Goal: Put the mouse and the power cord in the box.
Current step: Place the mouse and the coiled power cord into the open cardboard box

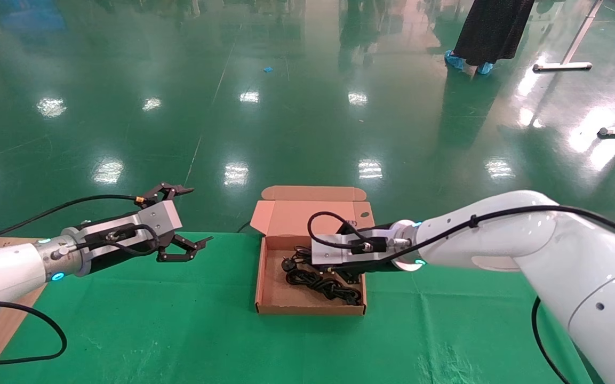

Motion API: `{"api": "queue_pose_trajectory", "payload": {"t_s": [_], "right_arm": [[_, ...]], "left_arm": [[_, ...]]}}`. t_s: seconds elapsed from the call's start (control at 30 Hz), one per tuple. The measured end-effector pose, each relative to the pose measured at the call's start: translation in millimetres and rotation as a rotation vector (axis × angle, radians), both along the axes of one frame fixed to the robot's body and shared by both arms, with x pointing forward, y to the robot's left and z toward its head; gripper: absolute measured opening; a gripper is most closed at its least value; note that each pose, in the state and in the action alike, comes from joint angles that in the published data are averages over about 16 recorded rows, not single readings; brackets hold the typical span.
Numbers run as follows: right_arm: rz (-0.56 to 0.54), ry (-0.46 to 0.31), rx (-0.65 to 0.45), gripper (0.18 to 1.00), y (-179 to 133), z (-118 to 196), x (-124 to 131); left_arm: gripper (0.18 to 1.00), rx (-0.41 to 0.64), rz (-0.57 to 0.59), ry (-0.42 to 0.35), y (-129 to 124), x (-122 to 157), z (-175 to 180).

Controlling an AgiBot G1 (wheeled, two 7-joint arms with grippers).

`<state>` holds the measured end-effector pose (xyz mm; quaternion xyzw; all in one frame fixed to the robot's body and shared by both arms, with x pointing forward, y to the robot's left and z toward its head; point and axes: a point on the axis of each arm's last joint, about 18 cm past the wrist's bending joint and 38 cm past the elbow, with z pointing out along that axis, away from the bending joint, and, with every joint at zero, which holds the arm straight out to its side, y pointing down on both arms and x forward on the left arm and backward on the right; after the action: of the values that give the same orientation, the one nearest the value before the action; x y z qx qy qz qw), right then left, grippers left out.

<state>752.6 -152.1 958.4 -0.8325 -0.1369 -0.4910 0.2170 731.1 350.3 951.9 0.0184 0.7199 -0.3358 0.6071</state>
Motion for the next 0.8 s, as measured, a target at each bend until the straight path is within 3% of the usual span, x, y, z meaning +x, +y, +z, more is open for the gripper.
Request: {"api": "queue_pose_trajectory", "payload": {"t_s": [0.47,0.8], "right_arm": [[-0.007,0.009,0.008,0.26,1.5,-7.4,0.9],[0.008,0.041,0.064,0.399,-2.0,-10.5,-4.5]], "left_arm": [[1.001,-0.003,-0.002,-0.001,0.1,0.1,0.3],[1.001,-0.041,-0.033,0.005,-4.1,-4.4,1.8]]}}
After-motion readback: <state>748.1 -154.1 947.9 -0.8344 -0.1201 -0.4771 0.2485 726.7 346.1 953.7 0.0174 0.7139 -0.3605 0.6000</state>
